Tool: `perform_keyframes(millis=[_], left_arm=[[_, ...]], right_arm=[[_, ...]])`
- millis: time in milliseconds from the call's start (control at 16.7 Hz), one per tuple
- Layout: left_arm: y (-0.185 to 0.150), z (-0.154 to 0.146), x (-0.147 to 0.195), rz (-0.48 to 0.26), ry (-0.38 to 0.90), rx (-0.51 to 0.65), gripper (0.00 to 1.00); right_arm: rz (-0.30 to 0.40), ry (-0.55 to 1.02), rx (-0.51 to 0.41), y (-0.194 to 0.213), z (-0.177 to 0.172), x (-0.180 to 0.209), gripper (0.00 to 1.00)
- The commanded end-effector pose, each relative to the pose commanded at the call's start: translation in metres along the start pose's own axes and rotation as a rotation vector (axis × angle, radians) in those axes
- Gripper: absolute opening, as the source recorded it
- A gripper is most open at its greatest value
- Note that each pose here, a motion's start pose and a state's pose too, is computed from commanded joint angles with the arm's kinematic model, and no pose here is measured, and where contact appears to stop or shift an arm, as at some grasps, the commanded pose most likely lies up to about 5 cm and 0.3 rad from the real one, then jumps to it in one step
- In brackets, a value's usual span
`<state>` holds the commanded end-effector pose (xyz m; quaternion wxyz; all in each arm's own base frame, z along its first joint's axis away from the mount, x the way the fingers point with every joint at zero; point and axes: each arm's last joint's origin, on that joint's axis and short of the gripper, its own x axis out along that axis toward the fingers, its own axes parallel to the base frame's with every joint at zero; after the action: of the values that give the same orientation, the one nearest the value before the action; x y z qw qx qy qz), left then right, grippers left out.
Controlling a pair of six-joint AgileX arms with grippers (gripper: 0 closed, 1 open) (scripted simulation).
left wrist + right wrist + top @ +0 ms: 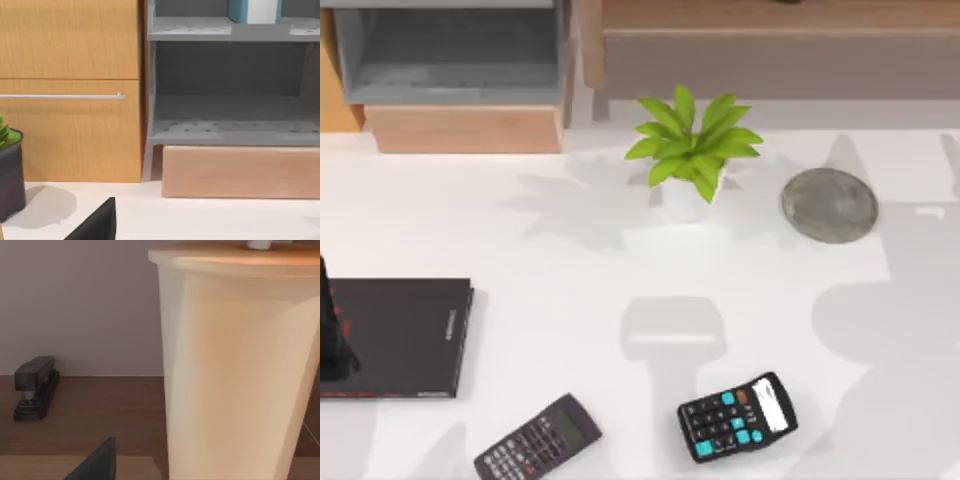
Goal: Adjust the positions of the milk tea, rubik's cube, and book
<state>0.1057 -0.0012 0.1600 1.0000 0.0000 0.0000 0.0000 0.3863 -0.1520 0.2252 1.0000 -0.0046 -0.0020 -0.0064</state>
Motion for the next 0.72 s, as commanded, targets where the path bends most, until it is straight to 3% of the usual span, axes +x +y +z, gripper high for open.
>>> perform_keyframes(millis=[420, 720], left_arm=[[0.000, 0.000, 0.000, 0.000, 0.000, 0.000, 1.00], [0.000, 0.000, 0.000, 0.000, 0.000, 0.000, 1.00]], right_arm=[[0.000, -0.003, -0.001, -0.002, 0.016, 0.034, 1.00], [0.007, -0.002, -0.001, 0.002, 0.005, 0.074, 1.00]])
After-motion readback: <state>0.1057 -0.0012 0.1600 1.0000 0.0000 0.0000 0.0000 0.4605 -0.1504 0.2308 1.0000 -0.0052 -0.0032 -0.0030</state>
